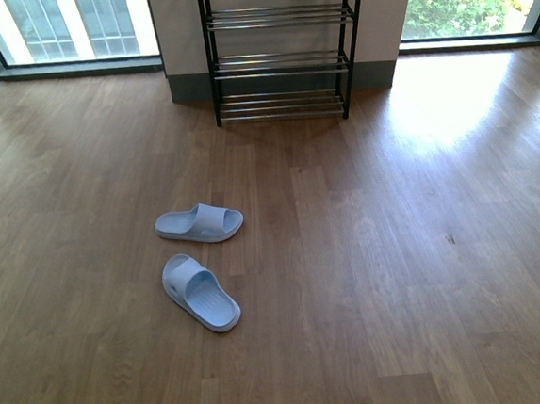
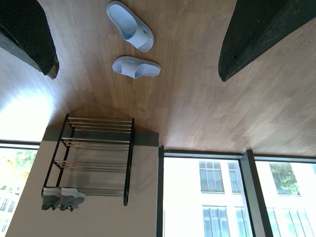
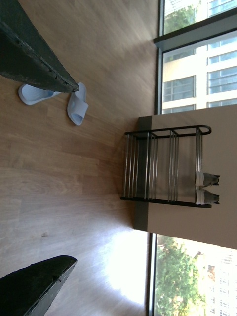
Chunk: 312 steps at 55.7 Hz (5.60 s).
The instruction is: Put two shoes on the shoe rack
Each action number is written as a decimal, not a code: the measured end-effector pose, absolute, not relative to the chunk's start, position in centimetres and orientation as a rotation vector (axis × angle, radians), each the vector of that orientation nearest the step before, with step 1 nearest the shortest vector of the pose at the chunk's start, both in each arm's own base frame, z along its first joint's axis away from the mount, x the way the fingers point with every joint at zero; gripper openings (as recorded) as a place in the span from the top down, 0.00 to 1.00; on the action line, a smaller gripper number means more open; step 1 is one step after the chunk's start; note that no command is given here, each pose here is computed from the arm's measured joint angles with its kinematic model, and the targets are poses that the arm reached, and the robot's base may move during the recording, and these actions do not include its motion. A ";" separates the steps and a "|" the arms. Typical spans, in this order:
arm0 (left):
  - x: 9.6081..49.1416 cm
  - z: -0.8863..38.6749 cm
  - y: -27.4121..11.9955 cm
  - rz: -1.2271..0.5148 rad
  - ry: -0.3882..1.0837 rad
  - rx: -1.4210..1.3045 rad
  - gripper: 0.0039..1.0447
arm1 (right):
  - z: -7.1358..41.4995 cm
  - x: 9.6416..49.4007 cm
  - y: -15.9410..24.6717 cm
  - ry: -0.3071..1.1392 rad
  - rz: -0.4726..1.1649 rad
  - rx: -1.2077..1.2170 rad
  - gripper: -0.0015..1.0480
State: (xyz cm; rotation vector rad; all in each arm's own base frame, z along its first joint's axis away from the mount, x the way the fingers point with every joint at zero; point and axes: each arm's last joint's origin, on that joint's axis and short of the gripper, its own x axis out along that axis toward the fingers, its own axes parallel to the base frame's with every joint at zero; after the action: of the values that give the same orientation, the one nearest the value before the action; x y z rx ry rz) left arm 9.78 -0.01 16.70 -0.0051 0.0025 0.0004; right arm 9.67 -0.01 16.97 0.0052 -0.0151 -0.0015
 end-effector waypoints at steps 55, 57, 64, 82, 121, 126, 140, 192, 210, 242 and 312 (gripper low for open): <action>9.8 16.7 0.0 -0.001 0.002 -0.005 0.09 | 17.0 9.7 0.0 -0.016 -0.001 0.005 0.09; 9.8 16.7 0.0 -0.001 0.002 -0.005 0.09 | 17.0 9.7 0.0 -0.016 -0.001 0.005 0.09; 9.8 16.7 0.0 -0.001 0.002 -0.005 0.09 | 17.0 9.7 0.0 -0.016 -0.001 0.005 0.09; 9.8 16.7 0.0 -0.001 0.002 -0.005 0.09 | 17.0 9.7 0.0 -0.016 -0.001 0.005 0.09; 9.8 16.7 0.0 -0.002 0.002 -0.005 0.09 | 17.0 9.7 0.0 -0.016 -0.001 0.005 0.09; 9.8 16.7 0.0 -0.002 0.002 -0.005 0.09 | 17.0 9.7 0.0 -0.016 -0.001 0.005 0.09; 9.8 16.7 0.0 -0.001 0.002 -0.004 0.09 | 17.0 9.7 0.0 -0.016 -0.001 0.006 0.09; 9.8 16.7 0.0 -0.002 0.002 -0.005 0.09 | 17.0 9.7 0.0 -0.015 -0.005 0.005 0.09; 9.8 16.7 0.0 -0.002 0.002 -0.004 0.09 | 17.0 9.7 0.0 -0.015 -0.004 0.005 0.09; 9.8 16.7 0.0 -0.001 0.002 -0.004 0.09 | 16.3 10.3 -0.3 0.149 -0.057 -0.006 0.09; 9.8 16.7 0.0 -0.002 0.002 -0.005 0.09 | -12.8 32.1 0.9 0.967 0.351 -0.307 0.09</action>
State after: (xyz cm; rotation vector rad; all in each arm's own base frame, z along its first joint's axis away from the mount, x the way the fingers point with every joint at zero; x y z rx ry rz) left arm 9.78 -0.02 16.70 -0.0048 0.0025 -0.0015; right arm 32.12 0.86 -12.83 -0.3070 0.9666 0.3511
